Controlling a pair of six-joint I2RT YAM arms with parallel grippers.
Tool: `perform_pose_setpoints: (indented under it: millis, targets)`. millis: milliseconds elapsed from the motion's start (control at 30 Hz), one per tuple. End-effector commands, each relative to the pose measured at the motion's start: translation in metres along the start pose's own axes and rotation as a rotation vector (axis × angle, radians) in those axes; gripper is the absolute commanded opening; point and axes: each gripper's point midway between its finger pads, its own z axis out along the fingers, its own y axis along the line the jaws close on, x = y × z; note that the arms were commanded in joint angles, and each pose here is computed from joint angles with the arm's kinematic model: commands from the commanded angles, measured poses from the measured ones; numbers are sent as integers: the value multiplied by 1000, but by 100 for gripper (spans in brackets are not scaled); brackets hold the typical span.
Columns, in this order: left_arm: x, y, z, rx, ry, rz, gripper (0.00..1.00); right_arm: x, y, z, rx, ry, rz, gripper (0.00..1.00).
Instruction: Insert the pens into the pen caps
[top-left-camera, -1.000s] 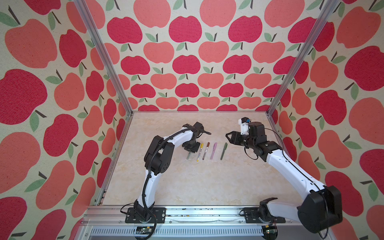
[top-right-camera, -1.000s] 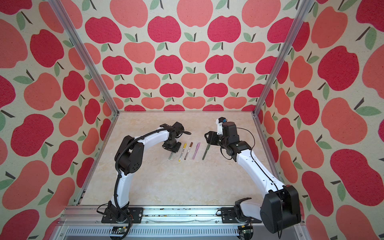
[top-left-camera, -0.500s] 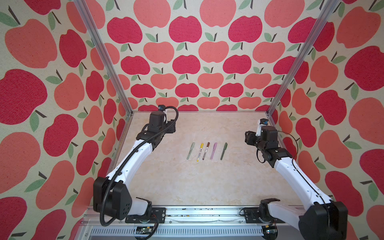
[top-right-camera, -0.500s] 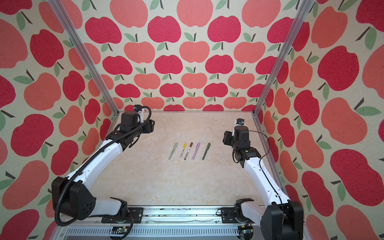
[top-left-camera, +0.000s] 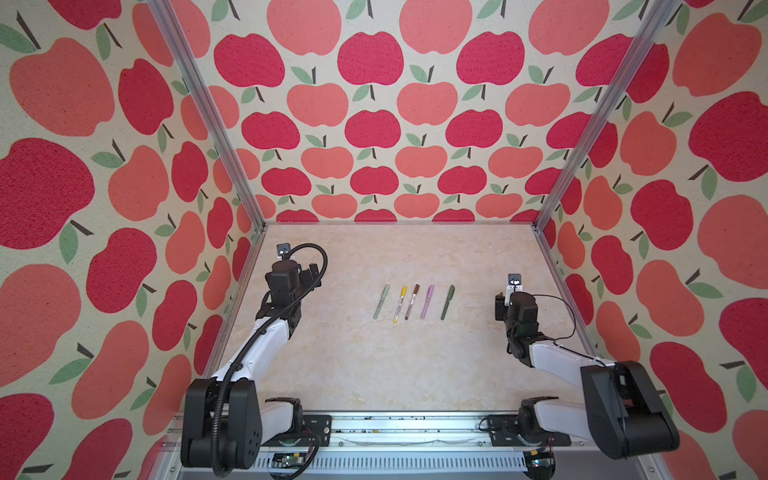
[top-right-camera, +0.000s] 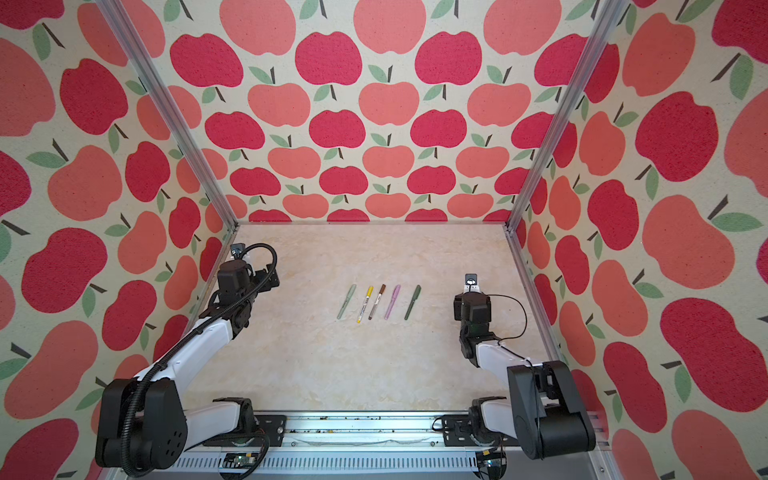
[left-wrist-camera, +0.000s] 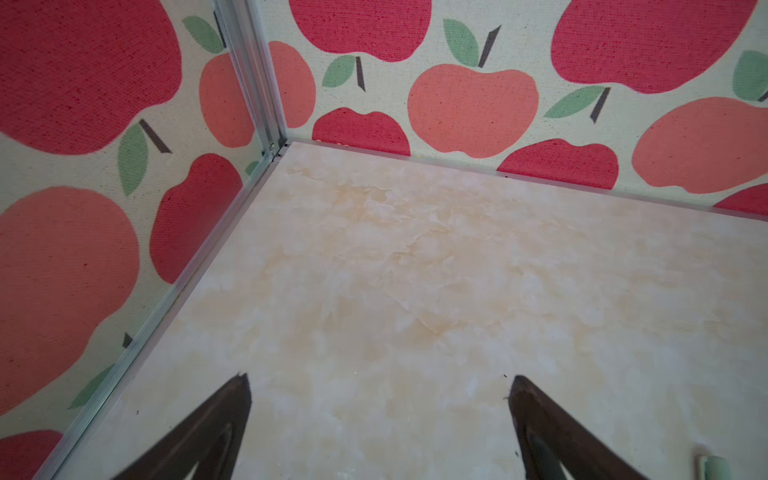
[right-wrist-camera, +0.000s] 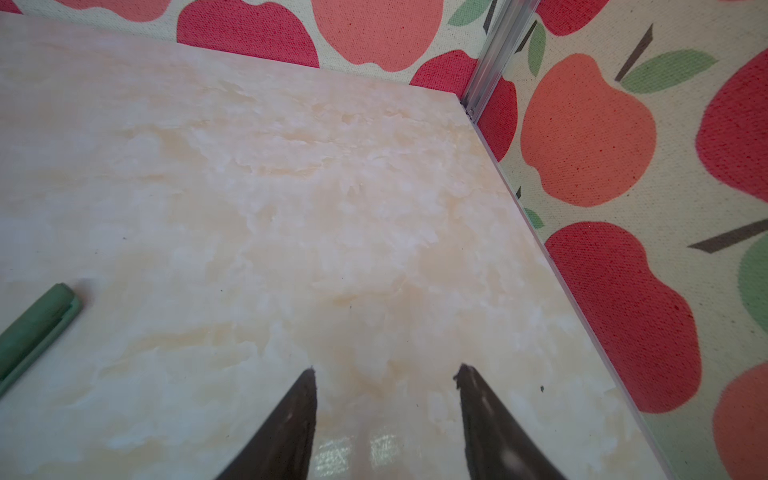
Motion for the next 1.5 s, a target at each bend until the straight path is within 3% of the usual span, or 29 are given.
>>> perform_pose_setpoints:
  millis: [0,100,233,433,500,600,633,700,867,1267,1333,1467]
  targets:
    - [9,21,1,-40,-97,-57,99,-26,-10,5,68,-128,16,57]
    - [24,27,8,-68,-159,7,99,-32,-8,9,61,-166,10,57]
    - [54,29,28,-54,-93,40,99,-24,-7,18,77,-215,11,60]
    - [75,17,48,21,-110,61,99,-8,-2,30,-47,-152,74,61]
    - [81,17,49,32,-53,51,99,-6,-6,33,-30,-161,83,63]
    - [78,17,50,50,-85,47,99,-5,-6,40,-55,-105,103,65]
    - [80,17,50,50,-63,40,99,-5,-5,40,-68,-119,100,72]
    - [79,18,50,49,-72,43,99,-4,-6,40,-81,-113,110,99]
    - [79,17,50,44,-75,51,99,-6,2,41,-165,-122,122,99]
    - [79,15,50,40,-75,65,99,-6,3,39,-166,-125,117,99]
    - [79,15,50,39,-76,65,99,-7,17,42,-242,-106,83,99]
    - [78,15,50,40,-77,65,99,-7,18,43,-254,-100,83,99]
